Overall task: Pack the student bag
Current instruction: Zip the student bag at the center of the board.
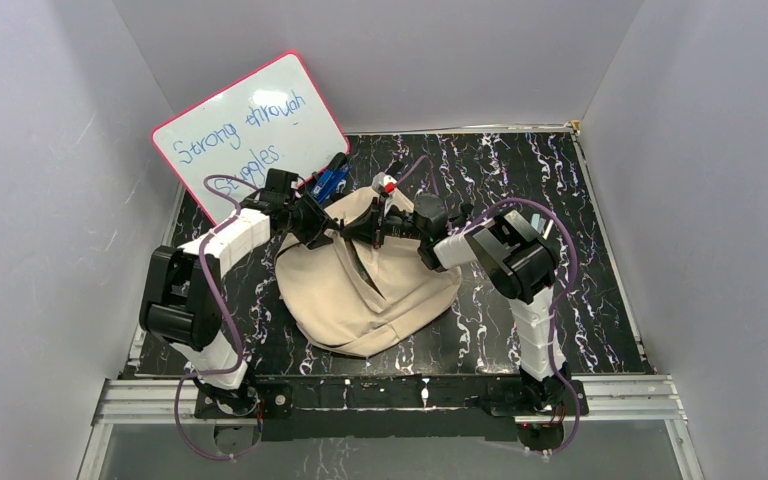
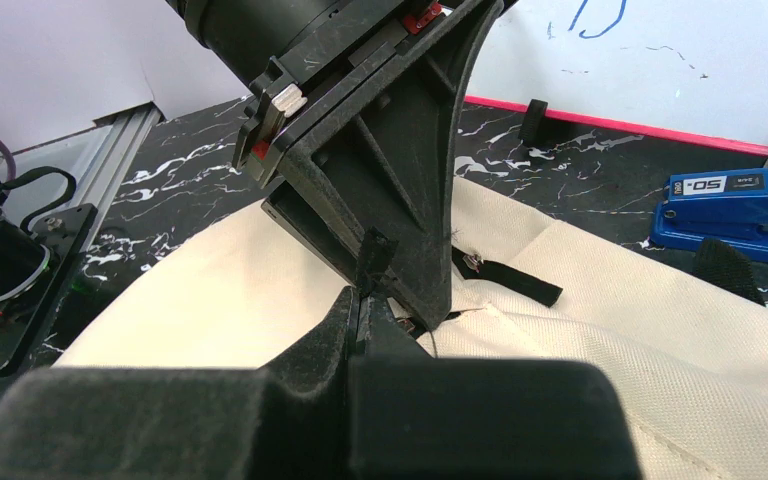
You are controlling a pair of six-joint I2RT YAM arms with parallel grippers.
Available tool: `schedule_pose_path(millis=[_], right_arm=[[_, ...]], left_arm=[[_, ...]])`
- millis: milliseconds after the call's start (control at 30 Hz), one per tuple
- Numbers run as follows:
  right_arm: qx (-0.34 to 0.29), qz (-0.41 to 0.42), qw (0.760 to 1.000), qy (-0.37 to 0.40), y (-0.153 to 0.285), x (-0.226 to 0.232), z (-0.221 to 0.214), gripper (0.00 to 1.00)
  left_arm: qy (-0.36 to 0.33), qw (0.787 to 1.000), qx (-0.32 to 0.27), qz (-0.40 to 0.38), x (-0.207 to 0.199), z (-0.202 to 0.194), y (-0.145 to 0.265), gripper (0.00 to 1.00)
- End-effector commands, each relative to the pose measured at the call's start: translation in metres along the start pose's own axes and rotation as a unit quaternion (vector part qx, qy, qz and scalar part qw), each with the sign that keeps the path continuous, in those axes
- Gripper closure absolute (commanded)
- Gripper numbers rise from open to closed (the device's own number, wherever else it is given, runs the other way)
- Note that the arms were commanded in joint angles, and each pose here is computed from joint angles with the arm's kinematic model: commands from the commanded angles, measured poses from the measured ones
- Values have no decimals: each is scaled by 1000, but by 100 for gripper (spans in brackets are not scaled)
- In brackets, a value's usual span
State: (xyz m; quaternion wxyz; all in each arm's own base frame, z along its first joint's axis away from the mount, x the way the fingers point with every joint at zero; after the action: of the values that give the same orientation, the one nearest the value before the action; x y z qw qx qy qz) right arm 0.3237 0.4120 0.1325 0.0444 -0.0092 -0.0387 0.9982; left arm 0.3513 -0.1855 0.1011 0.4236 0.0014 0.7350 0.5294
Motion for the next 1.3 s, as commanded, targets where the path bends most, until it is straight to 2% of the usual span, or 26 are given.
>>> schedule_pose_path(millis=[0, 167, 500, 1267], right_arm=[[-32, 10, 998, 53, -1, 5, 33, 100], [-31, 14, 998, 60, 0, 6, 34, 100], [-19, 35, 996, 77, 3, 14, 36, 100], [35, 73, 993, 89, 38, 57, 44, 100]], left_arm=[[-11, 1000, 10, -4, 0, -4, -2, 63], [-14, 1000, 15, 3, 6, -5, -6, 71], [-25, 1000, 6, 10, 11, 1, -13, 99], [-25, 999, -15, 23, 13, 30, -19, 100]])
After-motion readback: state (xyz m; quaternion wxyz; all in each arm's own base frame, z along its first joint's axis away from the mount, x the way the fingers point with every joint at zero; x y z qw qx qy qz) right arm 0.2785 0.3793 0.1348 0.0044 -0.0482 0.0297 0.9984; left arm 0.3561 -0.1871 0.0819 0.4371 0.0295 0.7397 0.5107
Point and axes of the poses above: each gripper's point midway between its finger pads, its own y axis back along the fingers, its own x axis along the line the jaws close on, z = x × y, the point moved 1 cm from there along y, back along the fingers, and after that the axes turned 15 degrees about y, right-handed, at the moved point
